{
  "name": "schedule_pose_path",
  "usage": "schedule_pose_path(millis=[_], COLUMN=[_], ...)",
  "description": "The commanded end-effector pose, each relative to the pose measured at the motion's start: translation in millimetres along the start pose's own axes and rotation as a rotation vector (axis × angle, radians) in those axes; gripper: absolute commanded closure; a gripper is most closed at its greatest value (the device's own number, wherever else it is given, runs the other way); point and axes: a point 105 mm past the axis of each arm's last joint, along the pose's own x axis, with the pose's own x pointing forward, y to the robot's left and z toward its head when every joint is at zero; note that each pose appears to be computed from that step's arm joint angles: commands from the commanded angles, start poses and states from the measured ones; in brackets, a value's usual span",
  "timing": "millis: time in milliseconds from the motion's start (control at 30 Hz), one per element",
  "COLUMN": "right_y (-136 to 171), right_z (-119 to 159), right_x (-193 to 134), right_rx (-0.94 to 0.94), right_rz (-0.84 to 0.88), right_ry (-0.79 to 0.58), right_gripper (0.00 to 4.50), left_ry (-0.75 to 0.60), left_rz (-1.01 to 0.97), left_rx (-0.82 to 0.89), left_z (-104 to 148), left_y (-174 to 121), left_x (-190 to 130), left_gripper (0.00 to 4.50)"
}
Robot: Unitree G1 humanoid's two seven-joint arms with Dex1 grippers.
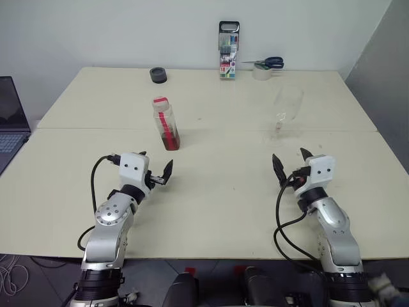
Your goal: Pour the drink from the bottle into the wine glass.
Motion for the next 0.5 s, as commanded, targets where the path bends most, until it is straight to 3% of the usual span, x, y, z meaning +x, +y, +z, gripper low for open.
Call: schedule_pose_path(millis=[33,500], right_y=[-3.4,-5.7], right_z=[24.0,27.1], right_x=[3.9,5.5], right_rx=[0.013,0.037], right_rz=[-0.01,-0.028], right_ry=[-0.1,-0.121], right_gripper=[0.0,0.0], left_ry=[-0.062,-0.068], left_rz=[0.001,-0.02], left_rx=[0.027,0.029], left_z=[16.9,20.3], left_y=[0.1,-2.0], left_x=[1.9,7.0], left_gripper=[0.05,0.05])
